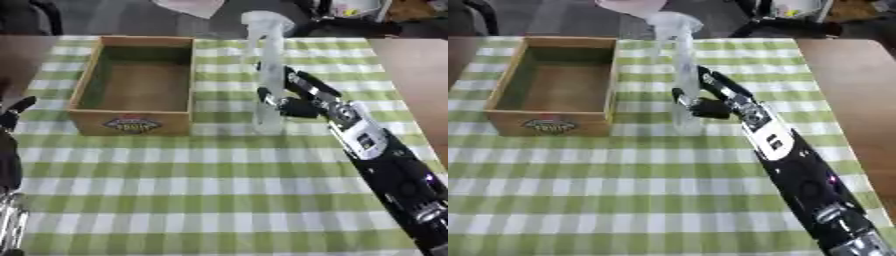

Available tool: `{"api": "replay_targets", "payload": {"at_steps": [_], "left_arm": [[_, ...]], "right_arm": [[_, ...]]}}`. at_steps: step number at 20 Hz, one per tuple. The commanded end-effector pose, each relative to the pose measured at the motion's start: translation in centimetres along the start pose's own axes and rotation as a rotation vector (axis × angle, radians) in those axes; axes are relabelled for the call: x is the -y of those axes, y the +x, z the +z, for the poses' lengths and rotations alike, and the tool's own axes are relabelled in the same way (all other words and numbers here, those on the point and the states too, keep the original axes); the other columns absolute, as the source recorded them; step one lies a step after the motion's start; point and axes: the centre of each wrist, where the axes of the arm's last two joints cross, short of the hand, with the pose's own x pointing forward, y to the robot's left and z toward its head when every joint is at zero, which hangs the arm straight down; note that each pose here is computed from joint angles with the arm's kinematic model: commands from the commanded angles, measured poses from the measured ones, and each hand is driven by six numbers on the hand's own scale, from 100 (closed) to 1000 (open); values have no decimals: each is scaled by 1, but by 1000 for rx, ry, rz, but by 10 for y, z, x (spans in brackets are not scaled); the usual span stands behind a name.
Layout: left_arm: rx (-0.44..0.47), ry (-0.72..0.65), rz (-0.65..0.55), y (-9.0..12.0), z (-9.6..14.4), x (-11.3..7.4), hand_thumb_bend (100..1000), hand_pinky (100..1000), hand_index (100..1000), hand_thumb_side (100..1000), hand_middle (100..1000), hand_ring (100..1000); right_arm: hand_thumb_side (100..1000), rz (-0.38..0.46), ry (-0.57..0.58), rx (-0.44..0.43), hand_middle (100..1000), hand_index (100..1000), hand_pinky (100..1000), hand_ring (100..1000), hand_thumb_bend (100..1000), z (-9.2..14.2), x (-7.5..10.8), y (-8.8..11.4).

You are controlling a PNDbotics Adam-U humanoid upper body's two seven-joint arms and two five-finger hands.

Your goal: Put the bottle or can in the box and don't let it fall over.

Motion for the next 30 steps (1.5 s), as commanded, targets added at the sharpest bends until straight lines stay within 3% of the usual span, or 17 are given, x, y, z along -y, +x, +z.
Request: {"api": "replay_targets", "payload": {"at_steps": [1,2,4,5,6,7,9,11,21,30], "left_arm": [[29,-8,-2,7,-4,0,237,803,988,853,1000,1000],[29,-8,-2,7,-4,0,237,803,988,853,1000,1000],[29,-8,-1,7,-4,0,236,803,989,853,1000,1000],[29,-8,-1,7,-4,0,236,803,989,854,1000,1000],[29,-8,-1,7,-4,0,236,803,989,854,1000,1000],[30,-8,0,7,-4,0,235,803,989,854,1000,1000],[30,-7,0,7,-4,0,236,803,988,854,1000,1000],[29,-6,0,7,-4,0,236,803,989,854,1000,1000],[31,-4,1,7,-4,0,233,803,989,855,1000,1000],[28,-4,1,6,-4,-1,234,803,989,857,1000,1000]], "right_arm": [[563,25,-9,-11,955,972,832,788,100,-2,4,-2],[553,25,-10,-14,954,967,831,788,100,-1,2,-3],[450,27,-17,-15,950,903,831,787,100,-1,1,-4],[317,28,-27,-15,943,797,830,786,100,-1,1,-5],[248,28,-42,-14,939,736,831,785,100,-1,2,-5],[100,30,-56,-13,925,614,831,782,100,-1,2,-5],[100,32,-92,-13,896,482,828,771,100,0,3,-5],[100,24,-133,-14,857,418,827,744,100,0,3,-5],[116,-15,-231,15,791,346,816,669,100,1,10,0],[100,-96,-277,110,788,343,817,665,100,-6,36,33]]}}
